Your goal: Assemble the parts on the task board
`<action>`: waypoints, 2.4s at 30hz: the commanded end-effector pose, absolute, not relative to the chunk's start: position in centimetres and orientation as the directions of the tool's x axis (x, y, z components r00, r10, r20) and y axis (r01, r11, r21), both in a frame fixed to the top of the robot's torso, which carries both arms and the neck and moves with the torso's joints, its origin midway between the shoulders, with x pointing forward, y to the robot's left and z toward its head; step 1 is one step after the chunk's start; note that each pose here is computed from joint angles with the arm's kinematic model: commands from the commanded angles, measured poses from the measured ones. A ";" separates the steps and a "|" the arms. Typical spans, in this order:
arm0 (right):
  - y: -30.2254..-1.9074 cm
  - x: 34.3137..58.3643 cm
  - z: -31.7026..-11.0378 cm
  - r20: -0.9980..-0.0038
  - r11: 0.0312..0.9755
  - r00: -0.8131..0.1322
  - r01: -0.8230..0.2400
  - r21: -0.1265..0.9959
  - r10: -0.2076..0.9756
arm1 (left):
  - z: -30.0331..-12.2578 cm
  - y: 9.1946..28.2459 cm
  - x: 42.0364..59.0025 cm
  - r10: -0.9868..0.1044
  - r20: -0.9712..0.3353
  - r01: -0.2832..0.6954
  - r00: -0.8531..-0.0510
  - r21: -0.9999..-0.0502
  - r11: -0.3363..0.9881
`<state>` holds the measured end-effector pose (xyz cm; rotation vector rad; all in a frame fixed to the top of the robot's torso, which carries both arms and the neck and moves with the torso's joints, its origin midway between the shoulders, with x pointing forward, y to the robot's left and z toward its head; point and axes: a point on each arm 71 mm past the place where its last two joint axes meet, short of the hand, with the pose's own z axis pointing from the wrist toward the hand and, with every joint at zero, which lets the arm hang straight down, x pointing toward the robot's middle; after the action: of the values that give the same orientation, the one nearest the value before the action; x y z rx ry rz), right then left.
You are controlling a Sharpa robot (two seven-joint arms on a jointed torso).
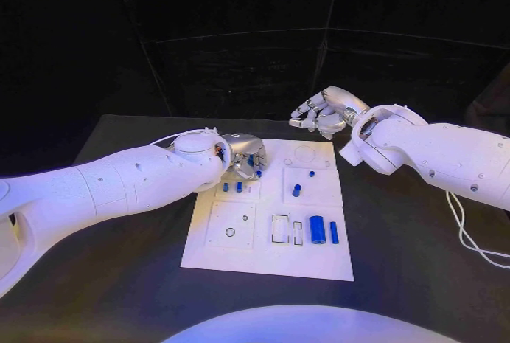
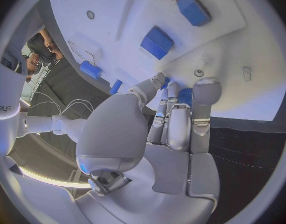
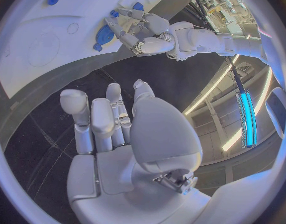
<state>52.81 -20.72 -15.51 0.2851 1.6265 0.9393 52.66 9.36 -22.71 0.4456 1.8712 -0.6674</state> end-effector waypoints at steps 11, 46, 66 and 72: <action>-20.6 52.8 -15.4 -0.713 0.643 -0.299 -0.308 0.701 0.634 | -23.5 9.4 52.4 0.034 -0.911 0.584 -0.412 -0.236 0.777; -20.8 52.9 -15.5 -0.714 0.646 -0.296 -0.304 0.700 0.635 | -21.0 11.9 51.6 -0.159 -0.929 0.587 -0.335 -0.338 0.736; -21.1 52.9 -15.7 -0.714 0.649 -0.296 -0.299 0.700 0.634 | -21.0 16.1 52.1 -0.174 -0.918 0.504 -0.357 -0.346 0.791; -21.1 52.9 -15.7 -0.714 0.649 -0.296 -0.298 0.700 0.634 | -21.4 16.6 52.3 -0.149 -0.908 0.486 -0.391 -0.341 0.805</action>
<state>52.93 -21.17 -15.81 0.2917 1.6326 0.9287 52.25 16.43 -21.19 0.2587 1.8089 -0.7047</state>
